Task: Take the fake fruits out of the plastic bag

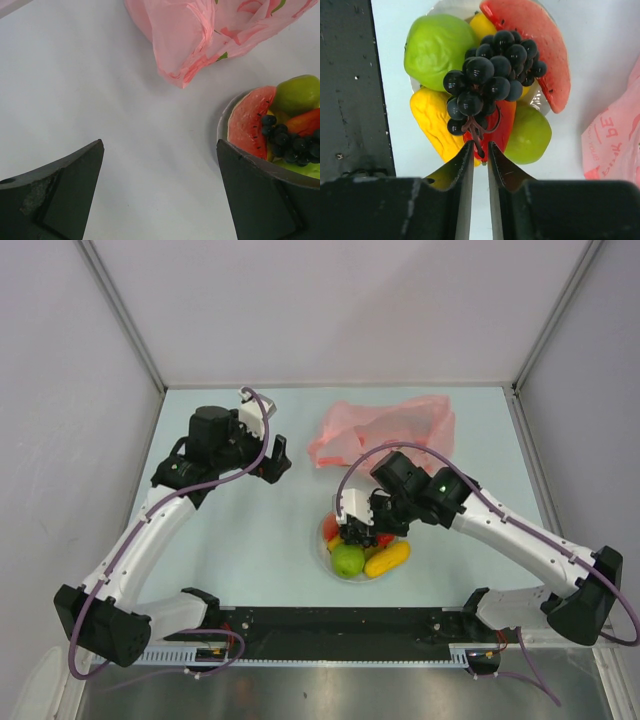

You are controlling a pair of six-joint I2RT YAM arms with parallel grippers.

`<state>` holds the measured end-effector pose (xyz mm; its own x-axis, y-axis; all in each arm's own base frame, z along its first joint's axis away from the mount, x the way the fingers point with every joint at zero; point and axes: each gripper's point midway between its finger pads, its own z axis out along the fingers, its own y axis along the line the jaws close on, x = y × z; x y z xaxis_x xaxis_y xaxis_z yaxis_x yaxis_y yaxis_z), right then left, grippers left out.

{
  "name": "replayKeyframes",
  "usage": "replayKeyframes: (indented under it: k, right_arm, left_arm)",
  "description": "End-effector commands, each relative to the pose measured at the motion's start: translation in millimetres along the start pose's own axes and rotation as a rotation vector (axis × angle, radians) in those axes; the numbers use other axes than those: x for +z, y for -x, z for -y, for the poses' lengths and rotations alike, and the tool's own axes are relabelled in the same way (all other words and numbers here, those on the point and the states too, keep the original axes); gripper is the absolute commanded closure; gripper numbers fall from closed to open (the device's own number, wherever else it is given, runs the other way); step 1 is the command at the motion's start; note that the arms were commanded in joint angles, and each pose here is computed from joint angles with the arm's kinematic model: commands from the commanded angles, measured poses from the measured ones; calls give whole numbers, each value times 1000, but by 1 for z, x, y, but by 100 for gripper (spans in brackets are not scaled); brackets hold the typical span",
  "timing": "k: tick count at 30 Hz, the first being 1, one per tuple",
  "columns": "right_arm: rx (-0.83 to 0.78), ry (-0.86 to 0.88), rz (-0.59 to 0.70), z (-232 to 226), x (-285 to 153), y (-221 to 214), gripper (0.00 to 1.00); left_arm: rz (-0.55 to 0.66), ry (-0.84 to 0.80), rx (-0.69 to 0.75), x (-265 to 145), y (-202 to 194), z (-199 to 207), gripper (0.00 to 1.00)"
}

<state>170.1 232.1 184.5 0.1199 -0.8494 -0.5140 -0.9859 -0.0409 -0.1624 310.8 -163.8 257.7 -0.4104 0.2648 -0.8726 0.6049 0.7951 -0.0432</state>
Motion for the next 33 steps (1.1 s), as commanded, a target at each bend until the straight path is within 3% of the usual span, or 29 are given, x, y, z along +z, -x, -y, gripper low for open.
replayKeyframes:
  k: [1,3,6,7,17,20,24,25,27,29,32,33]
  right_arm:
    - [-32,-40,-6,-1,-7,-7,78]
    - [-34,-47,-6,-1,-8,-9,75]
    - [-34,-49,-18,-3,-9,-15,46]
    - [-35,-49,-22,-4,-10,-16,43]
    - [31,-168,-68,13,-33,-38,27]
    - [162,-251,-71,32,-46,-56,23]
    - [481,-422,-79,67,-73,-101,14]
    - [645,-511,-75,82,-88,-126,13]
    - [803,-596,-64,95,-101,-153,0]
    - [1075,-772,-98,103,-123,-202,0]
    - [1325,-998,-122,102,-146,-251,0]
    - [1344,-1067,-98,103,-156,-255,0]
  left_arm:
    - [35,-20,15,-7,8,3,0]
    - [34,-28,16,-7,7,4,0]
    - [34,-36,14,-7,7,5,0]
    - [37,-37,15,-8,8,6,0]
    - [17,-15,18,-7,4,1,0]
    - [12,-2,16,-6,2,-2,0]
    - [21,48,5,-6,3,-10,0]
    - [19,68,-1,-6,2,-14,0]
    - [24,138,-19,-7,2,-27,0]
    - [30,183,-32,-7,3,-35,0]
    - [30,269,-50,-8,2,-50,0]
    - [29,295,-58,-8,0,-54,0]
